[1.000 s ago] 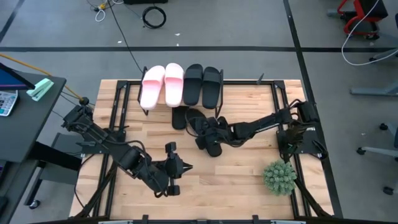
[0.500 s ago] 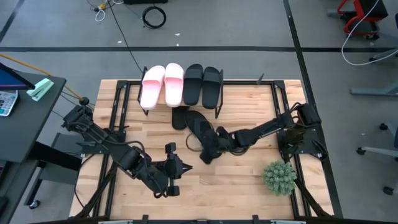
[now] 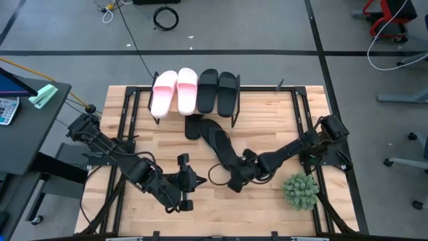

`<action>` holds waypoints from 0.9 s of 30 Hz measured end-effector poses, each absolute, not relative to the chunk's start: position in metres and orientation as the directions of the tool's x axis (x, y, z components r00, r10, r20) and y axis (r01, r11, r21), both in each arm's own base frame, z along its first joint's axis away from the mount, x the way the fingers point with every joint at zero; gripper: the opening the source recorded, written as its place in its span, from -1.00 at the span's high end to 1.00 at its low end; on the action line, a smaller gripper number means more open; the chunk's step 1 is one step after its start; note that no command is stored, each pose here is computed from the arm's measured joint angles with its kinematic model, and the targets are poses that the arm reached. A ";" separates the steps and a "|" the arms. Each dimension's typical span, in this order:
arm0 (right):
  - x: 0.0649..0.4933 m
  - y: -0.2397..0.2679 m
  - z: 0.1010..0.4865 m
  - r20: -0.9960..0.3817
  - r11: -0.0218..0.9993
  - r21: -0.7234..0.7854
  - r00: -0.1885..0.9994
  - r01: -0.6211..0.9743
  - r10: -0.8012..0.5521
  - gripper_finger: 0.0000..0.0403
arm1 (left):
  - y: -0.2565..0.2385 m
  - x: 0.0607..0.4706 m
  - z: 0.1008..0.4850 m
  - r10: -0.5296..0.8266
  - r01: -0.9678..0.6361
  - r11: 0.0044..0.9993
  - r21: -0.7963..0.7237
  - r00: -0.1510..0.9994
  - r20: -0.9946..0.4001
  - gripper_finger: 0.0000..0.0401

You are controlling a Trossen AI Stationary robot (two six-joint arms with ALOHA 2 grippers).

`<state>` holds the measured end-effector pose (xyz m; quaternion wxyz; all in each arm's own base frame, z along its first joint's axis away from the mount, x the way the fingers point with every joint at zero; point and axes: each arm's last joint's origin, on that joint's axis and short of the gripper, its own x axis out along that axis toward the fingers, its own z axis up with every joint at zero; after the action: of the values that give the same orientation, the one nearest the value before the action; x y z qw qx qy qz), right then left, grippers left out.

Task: Pick and place slides into the shelf
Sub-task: Put the black slipper under the shelf

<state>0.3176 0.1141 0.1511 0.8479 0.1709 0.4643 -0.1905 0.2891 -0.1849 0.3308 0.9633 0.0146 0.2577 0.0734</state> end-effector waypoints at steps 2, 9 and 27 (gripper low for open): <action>0.313 0.118 0.149 -0.865 0.879 0.091 0.475 0.467 -0.163 0.98 | -0.185 0.289 0.331 0.149 -0.140 0.989 0.055 0.856 -0.495 0.97; 0.310 0.116 0.144 -0.893 0.886 0.063 0.422 0.459 -0.155 0.99 | -0.185 0.289 0.331 0.149 -0.140 0.989 0.055 0.856 -0.495 0.87; 0.360 0.062 0.123 -0.796 0.899 0.155 0.590 0.410 -0.132 1.00 | -0.185 0.290 0.331 0.146 -0.141 0.989 0.048 0.862 -0.486 0.89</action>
<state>0.3604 0.0623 0.1228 0.8766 0.1634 0.4254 -0.1548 0.2901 -0.1851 0.3312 0.9648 0.0054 0.2523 0.0742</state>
